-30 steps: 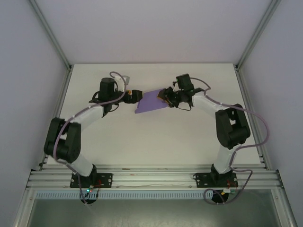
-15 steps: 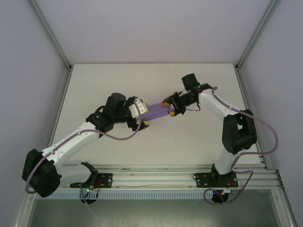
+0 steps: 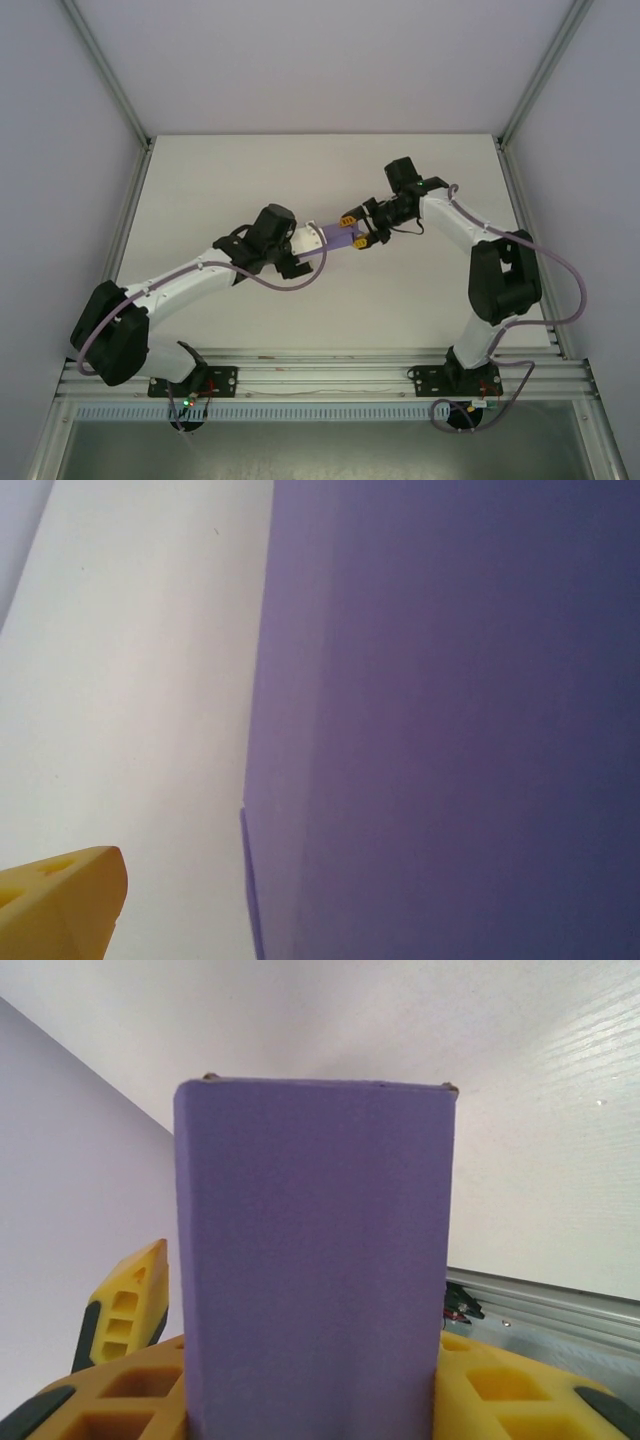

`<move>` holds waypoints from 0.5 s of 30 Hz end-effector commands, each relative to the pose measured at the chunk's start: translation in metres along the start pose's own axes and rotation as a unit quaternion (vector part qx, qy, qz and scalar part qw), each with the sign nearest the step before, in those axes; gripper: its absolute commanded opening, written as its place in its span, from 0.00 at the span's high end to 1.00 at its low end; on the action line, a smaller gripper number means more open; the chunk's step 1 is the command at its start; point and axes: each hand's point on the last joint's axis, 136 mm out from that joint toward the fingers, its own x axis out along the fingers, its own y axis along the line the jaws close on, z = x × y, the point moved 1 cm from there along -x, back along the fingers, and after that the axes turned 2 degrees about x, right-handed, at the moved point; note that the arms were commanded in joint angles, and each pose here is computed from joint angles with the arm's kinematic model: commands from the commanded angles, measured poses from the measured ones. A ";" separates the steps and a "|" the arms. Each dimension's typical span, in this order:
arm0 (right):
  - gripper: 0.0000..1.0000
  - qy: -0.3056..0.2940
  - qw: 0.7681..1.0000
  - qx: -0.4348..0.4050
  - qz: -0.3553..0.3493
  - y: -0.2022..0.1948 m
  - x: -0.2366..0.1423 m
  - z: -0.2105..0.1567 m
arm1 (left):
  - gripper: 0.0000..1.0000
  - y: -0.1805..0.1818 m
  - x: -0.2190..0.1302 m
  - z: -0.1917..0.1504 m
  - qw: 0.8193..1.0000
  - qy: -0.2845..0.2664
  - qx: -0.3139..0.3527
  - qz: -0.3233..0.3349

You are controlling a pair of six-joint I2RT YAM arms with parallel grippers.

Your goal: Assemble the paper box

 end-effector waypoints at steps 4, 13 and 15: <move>0.54 0.044 0.999 0.018 -0.015 -0.006 0.002 -0.012 | 0.09 0.013 -0.006 0.015 0.999 -0.019 0.024 0.027; 0.52 0.049 0.999 0.011 -0.008 0.000 0.000 -0.014 | 0.44 0.006 -0.006 0.018 0.999 -0.028 0.032 0.003; 0.48 0.045 0.999 0.008 -0.008 0.000 -0.001 -0.015 | 0.49 0.006 -0.008 0.019 0.999 -0.032 0.036 0.004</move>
